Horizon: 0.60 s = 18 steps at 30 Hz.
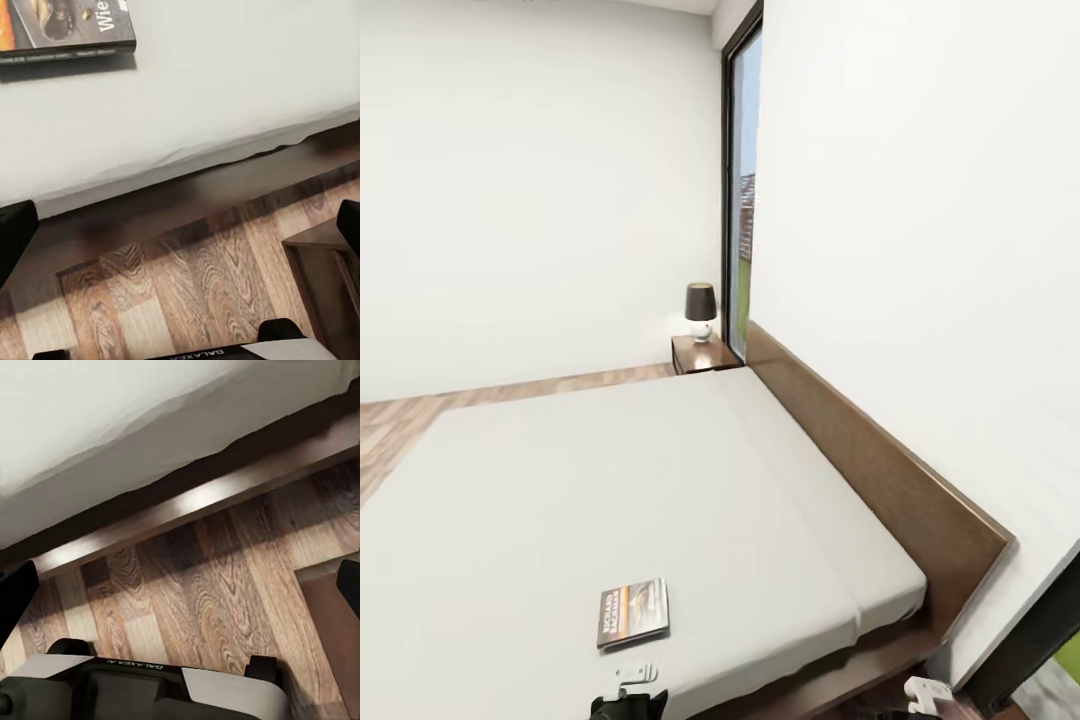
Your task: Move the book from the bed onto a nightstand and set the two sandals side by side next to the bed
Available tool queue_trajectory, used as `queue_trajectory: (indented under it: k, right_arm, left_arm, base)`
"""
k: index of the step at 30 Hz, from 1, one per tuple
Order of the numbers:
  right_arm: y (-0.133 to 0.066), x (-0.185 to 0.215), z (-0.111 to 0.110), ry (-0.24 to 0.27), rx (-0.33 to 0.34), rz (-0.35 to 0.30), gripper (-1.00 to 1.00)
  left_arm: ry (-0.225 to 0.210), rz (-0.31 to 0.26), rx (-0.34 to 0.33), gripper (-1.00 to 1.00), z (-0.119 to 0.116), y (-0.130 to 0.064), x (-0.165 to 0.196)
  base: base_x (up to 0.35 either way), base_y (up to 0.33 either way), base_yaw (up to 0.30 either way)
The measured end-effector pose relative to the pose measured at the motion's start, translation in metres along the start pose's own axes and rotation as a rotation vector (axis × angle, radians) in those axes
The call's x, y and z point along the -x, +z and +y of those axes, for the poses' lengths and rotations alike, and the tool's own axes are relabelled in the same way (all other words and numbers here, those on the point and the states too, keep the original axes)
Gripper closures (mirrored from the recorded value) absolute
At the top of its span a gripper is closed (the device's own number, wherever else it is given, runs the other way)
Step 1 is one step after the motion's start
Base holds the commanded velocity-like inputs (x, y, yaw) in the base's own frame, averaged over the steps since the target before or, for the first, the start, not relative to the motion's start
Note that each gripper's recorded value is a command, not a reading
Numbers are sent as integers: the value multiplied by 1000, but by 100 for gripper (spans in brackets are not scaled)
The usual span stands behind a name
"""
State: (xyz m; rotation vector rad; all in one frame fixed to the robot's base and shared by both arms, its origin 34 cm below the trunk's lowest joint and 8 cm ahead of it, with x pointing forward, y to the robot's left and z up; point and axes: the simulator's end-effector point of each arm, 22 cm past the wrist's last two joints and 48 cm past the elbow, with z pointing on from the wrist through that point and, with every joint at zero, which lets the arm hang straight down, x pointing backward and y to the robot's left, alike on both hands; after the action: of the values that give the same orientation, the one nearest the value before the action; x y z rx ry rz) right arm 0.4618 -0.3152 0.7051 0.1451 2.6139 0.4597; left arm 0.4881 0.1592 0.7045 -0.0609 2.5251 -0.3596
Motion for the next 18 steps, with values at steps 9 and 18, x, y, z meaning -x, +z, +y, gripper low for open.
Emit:
queue_trajectory:
  k: [9,18]
  right_arm:
    - [0,0,0,0,-1,0,-100]
    - [0,0,-1,1,-4,-1,-100]
  left_arm:
    - [0,0,0,-100,0,0,0]
    - [1,0,1,-100,0,0,0]
  base:
    - [3,0,272]
    - [140,-78,41]
